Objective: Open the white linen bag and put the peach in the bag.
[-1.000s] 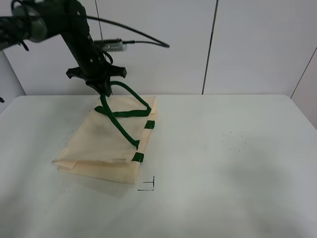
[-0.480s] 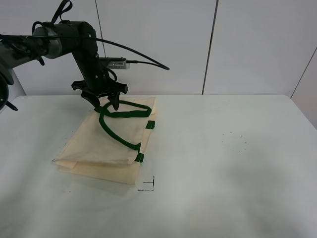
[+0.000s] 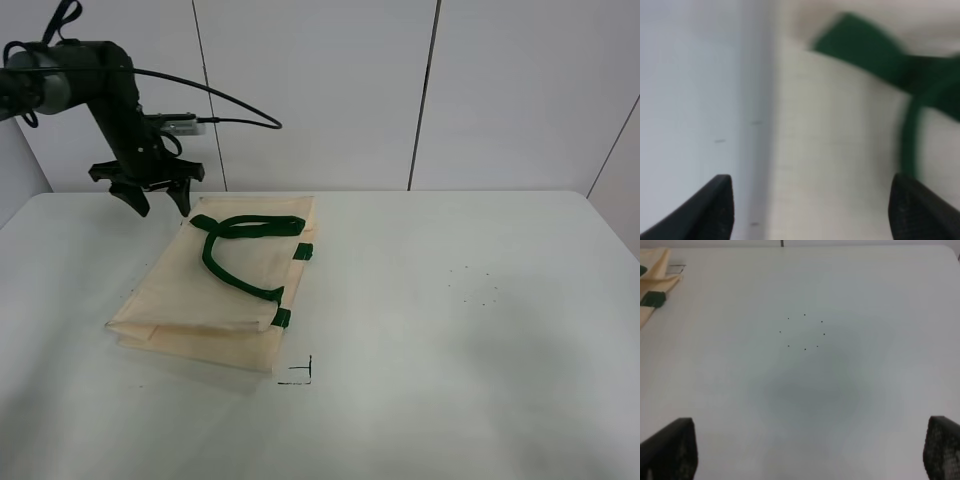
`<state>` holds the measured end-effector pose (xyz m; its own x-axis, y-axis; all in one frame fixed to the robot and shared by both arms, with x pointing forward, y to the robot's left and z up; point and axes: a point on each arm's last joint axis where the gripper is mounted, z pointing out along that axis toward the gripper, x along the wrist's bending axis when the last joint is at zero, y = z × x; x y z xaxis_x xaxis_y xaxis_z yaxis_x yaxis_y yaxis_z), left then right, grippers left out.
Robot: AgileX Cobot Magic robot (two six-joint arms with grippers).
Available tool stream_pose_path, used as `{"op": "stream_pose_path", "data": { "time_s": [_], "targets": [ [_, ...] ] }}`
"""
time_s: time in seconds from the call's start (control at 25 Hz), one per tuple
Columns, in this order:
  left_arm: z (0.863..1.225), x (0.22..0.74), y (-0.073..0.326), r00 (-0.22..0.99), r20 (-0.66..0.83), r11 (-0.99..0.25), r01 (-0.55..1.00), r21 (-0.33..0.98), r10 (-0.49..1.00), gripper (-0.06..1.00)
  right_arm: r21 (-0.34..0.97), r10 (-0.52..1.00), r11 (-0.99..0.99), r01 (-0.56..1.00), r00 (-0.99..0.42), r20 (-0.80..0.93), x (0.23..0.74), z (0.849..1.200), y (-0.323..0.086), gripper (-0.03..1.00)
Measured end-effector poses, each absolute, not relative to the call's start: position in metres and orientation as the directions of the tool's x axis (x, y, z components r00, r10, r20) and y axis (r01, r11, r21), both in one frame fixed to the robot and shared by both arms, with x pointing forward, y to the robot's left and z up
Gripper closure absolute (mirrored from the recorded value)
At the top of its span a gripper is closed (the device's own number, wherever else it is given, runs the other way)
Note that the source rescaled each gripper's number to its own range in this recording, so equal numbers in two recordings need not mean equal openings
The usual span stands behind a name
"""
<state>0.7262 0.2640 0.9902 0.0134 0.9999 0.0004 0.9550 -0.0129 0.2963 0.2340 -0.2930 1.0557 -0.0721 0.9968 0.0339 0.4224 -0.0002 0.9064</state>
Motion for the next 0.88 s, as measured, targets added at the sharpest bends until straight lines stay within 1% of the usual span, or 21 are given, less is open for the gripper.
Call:
{"op": "stream_pose_path", "data": {
  "time_s": [0.16, 0.24, 0.4, 0.52, 0.72, 0.88],
  "targets": [
    [0.99, 0.726, 0.299, -0.052, 0.013, 0.046, 0.96, 0.276, 0.999, -0.05, 0.906, 0.997, 0.0, 0.422, -0.072, 0.034, 0.234, 1.056, -0.293, -0.03],
    [0.995, 0.724, 0.302, -0.054, 0.015, 0.048, 0.958, 0.283, 0.998, -0.05, 0.906, 0.997, 0.0, 0.422, -0.072, 0.034, 0.234, 1.056, -0.293, -0.03],
    [1.027, 0.707, 0.297, -0.046, 0.005, 0.042, 0.946, 0.321, 0.999, -0.05, 0.906, 0.997, 0.0, 0.422, -0.072, 0.034, 0.234, 1.056, -0.293, -0.03],
    [1.049, 0.682, 0.294, -0.035, 0.003, 0.032, 0.943, 0.331, 0.999, -0.05, 0.906, 0.997, 0.0, 0.422, -0.072, 0.034, 0.234, 1.056, -0.293, -0.03],
    [1.08, 0.624, 0.293, -0.034, -0.005, 0.034, 0.945, 0.324, 0.999, -0.05, 0.906, 0.997, 0.0, 0.422, -0.072, 0.034, 0.234, 1.056, -0.293, -0.03],
    [1.094, 0.565, 0.295, -0.034, -0.003, 0.033, 0.949, 0.315, 0.999, -0.05, 0.906, 0.997, 0.0, 0.422, -0.072, 0.034, 0.234, 1.056, -0.293, -0.03]
  ]
}}
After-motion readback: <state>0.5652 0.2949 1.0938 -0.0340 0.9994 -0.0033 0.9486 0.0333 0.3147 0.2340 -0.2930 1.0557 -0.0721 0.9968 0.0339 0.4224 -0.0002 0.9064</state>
